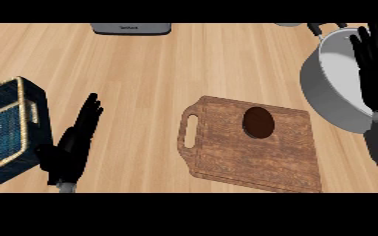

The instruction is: Pick the cupcake from the cutting board and place it in the pot

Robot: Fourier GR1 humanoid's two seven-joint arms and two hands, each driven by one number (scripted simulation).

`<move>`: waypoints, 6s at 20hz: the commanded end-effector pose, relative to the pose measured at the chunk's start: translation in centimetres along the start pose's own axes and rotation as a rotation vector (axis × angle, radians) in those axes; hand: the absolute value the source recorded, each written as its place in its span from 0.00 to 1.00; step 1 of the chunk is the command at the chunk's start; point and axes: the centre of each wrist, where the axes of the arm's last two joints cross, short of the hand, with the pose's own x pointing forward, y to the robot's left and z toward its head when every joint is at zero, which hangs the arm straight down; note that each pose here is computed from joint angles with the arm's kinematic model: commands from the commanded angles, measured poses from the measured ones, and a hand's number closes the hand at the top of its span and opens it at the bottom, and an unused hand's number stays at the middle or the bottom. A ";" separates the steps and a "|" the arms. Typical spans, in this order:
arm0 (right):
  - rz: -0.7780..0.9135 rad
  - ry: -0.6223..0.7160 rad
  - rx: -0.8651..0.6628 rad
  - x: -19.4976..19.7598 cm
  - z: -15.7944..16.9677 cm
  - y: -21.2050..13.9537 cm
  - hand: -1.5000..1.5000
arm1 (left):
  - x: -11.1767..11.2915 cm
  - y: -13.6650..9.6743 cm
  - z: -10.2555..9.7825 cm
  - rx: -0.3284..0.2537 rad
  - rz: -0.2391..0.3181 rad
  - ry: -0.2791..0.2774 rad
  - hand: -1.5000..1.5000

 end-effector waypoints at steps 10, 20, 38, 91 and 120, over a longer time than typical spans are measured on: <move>0.422 -0.132 0.151 -9.6 0.4 -4.1 0.00 | 7.4 3.0 -5.0 0.077 0.058 -0.139 0.50; 0.414 -0.262 0.390 -5.9 0.8 -4.7 0.00 | 8.2 5.3 -5.9 0.116 0.054 -0.129 0.50; 0.949 0.179 0.955 1.3 1.3 7.7 0.00 | 8.1 4.3 -6.0 0.106 0.071 -0.117 0.50; 1.069 0.068 1.114 -8.6 13.5 12.0 1.00 | 6.3 3.9 -4.3 0.134 0.067 -0.105 0.50; 0.785 -0.221 0.089 9.2 14.2 0.3 1.00 | 7.9 3.8 -5.1 0.093 0.070 -0.106 0.50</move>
